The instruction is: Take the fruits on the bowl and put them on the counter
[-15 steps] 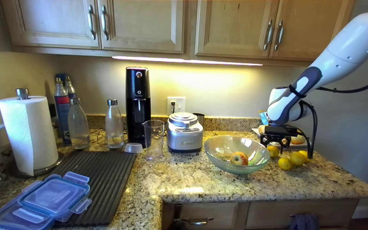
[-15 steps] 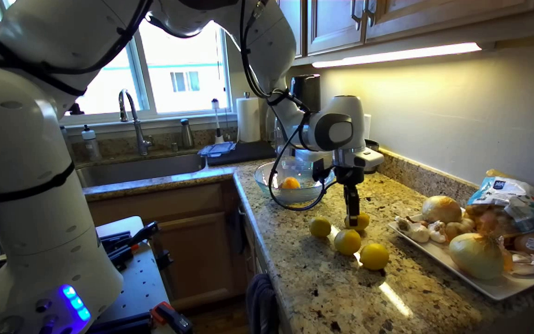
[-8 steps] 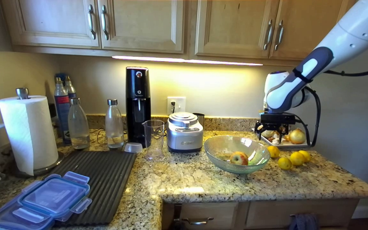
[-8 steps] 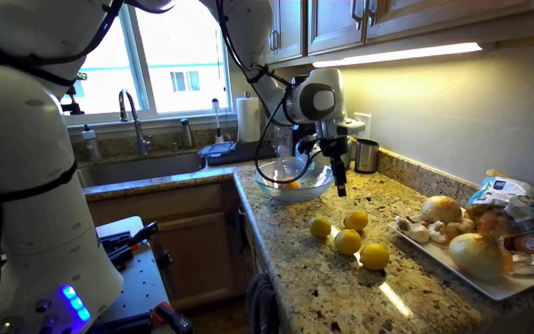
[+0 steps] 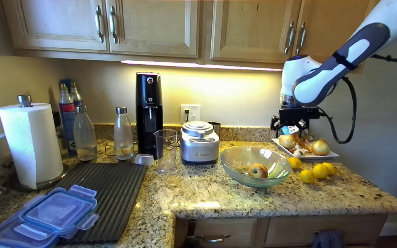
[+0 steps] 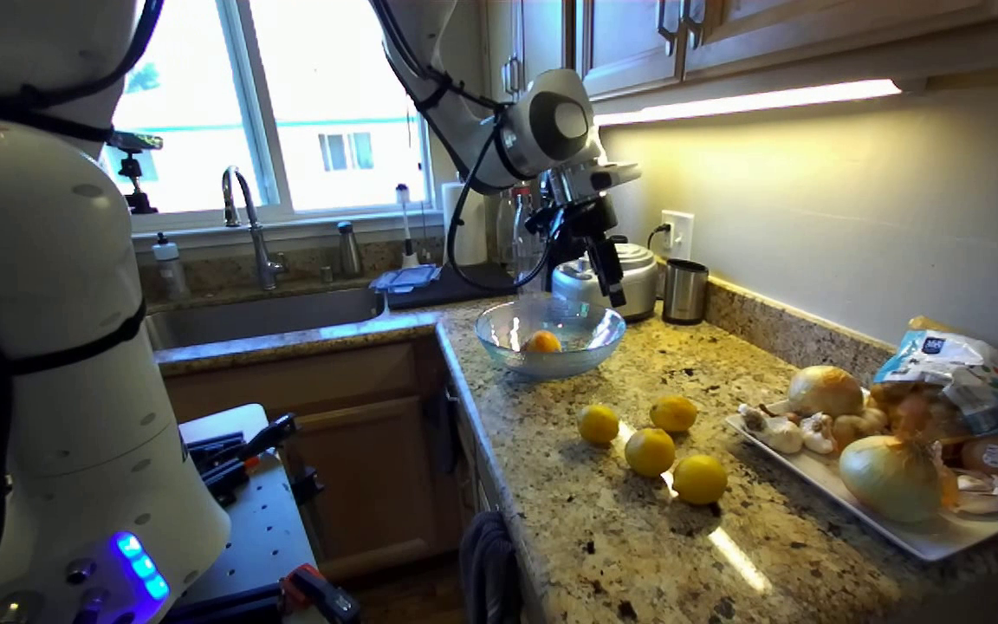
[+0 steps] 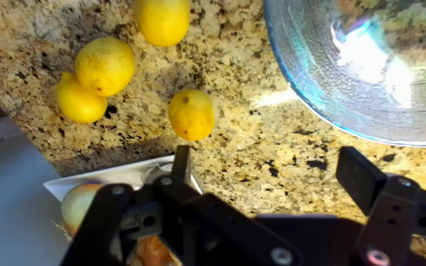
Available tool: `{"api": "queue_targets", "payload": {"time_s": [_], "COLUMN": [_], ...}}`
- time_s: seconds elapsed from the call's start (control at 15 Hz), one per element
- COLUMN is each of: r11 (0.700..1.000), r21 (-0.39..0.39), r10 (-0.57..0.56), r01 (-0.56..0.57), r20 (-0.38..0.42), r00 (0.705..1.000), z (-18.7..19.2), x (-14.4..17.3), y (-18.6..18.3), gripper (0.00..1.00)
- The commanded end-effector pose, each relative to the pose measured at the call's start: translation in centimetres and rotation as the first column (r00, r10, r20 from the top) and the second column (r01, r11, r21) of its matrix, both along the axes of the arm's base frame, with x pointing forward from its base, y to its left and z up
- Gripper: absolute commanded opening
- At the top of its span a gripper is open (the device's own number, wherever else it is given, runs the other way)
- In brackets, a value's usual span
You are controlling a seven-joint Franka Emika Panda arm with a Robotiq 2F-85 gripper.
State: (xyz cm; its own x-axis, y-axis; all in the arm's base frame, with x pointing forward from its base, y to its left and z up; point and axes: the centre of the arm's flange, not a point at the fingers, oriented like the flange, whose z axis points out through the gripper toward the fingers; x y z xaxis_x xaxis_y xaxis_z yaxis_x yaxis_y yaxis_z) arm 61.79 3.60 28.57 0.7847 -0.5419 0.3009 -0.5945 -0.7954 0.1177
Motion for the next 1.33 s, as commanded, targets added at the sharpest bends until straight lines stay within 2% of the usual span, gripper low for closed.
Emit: {"api": "queue_targets", "payload": {"time_s": [0.0,0.4,0.6,0.93,1.27], "r11": [0.999,0.976,0.964,0.959,0.959], "r21": [0.029,0.196,0.249,0.285,0.284], "r10": [0.047,0.109,0.115,0.055,0.044], "r01": [-0.046,-0.098,-0.093,-0.012,0.012], "r20": [-0.020,-0.042,-0.075,-0.145,-0.190], "r00": [0.999,0.993,0.991,0.988,0.981], "z": [1.7,-0.4,-2.4,-6.8,-10.2], "x": [-1.9,-1.0,-0.5,0.9,1.5], "y": [3.1,9.0,9.8,10.0,10.8], "gripper": [1.00,1.00,1.00,1.00,1.00]}}
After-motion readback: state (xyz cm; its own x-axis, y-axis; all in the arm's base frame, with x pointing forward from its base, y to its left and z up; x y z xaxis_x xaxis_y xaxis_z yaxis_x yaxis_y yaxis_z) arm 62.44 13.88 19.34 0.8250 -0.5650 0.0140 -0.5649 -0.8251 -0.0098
